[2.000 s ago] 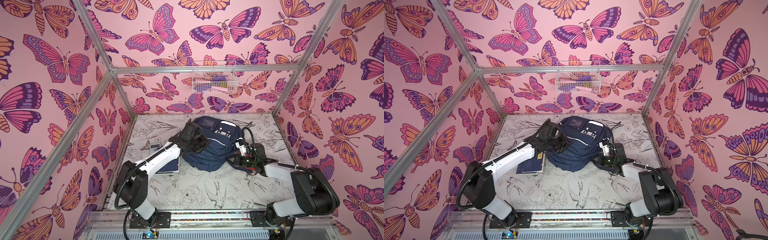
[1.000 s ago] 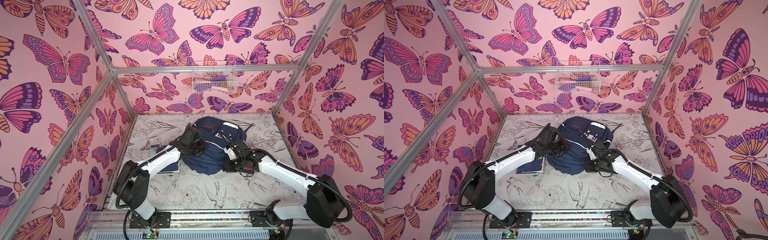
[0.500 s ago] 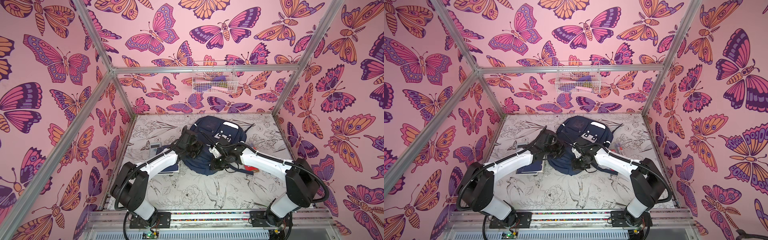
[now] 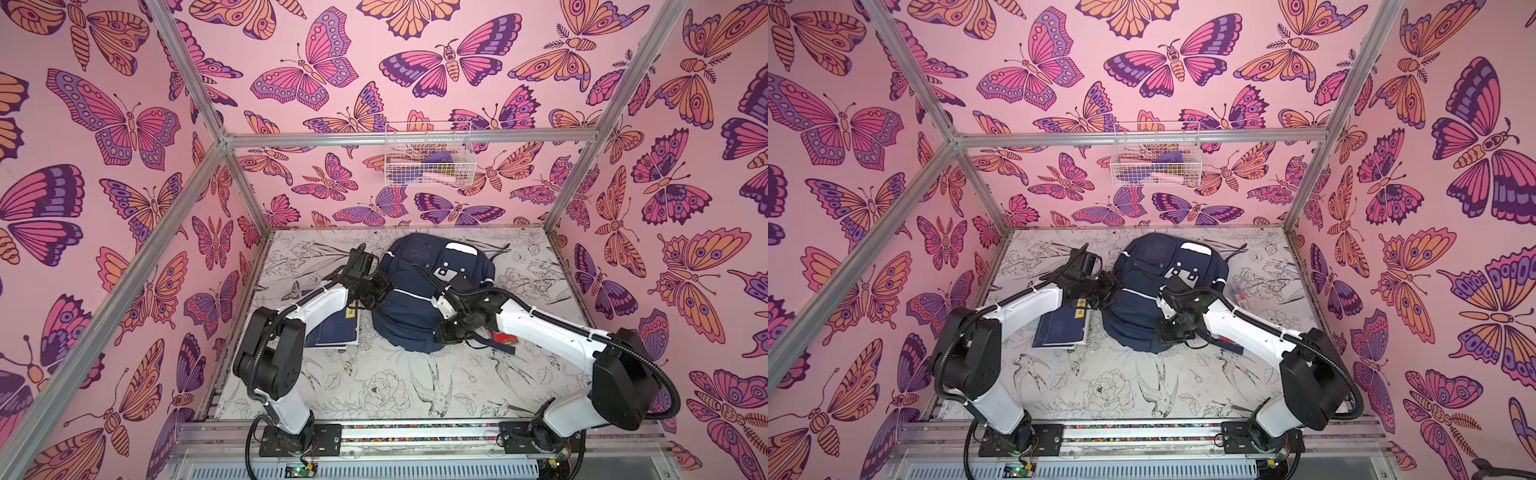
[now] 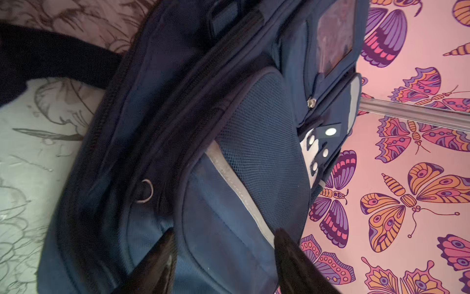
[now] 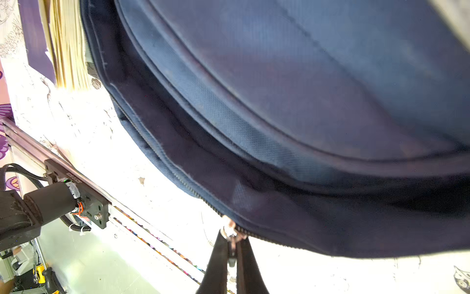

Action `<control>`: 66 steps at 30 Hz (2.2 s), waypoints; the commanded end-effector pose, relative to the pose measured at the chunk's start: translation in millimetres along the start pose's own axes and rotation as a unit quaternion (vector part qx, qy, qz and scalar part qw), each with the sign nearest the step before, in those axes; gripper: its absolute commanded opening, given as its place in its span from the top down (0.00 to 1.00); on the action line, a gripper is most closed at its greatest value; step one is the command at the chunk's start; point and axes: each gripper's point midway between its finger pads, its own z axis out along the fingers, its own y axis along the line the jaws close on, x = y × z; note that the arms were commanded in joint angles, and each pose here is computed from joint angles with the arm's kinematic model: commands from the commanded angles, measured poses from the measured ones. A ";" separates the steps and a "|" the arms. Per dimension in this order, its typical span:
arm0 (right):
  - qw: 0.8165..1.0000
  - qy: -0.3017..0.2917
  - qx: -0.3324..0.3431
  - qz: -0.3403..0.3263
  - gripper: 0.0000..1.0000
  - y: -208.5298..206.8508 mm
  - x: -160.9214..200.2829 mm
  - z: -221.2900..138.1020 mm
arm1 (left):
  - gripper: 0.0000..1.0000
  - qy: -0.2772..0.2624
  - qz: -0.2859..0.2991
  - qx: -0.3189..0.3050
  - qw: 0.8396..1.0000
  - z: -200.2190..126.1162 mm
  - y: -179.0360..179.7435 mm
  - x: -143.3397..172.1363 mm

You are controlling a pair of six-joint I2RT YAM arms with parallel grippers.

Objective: Pack books, pencil case, and school supplies into a backpack
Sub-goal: Unzip the student bag at the center of the table.

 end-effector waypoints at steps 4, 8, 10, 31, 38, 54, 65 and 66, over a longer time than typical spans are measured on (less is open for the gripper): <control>1.000 0.007 -0.009 -0.006 1.00 3.1 4.5 -5.6 | 0.53 0.038 0.014 0.012 0.999 17.8 -8.2 2.8; 1.000 0.007 -0.021 -0.004 1.00 8.7 0.6 -1.4 | 0.72 0.050 0.004 0.020 0.999 23.6 -4.3 6.2; 1.000 0.006 -0.027 -0.006 1.00 14.4 -3.5 2.4 | 0.84 0.053 -0.002 0.029 0.998 24.7 -4.9 7.9; 0.998 -0.058 -0.019 -0.003 1.00 44.5 -83.4 33.6 | 1.00 -0.023 -0.067 0.063 0.995 -6.9 24.7 12.9; 0.997 -0.027 0.063 -0.017 1.00 -21.8 -40.6 -6.5 | 1.00 -0.042 -0.075 0.065 0.994 -28.1 40.4 24.4; 0.998 0.024 0.025 -0.045 1.00 -23.9 2.7 -17.7 | 0.04 -0.009 -0.002 0.036 0.999 -24.0 13.6 20.4; 0.998 0.037 0.024 -0.043 1.00 -20.7 6.8 -8.9 | 0.30 0.059 0.028 0.036 0.997 21.0 -5.1 32.0; 0.998 0.037 0.022 -0.044 1.00 -19.8 6.9 -9.1 | 0.32 0.061 0.032 0.035 0.997 23.4 -6.2 33.6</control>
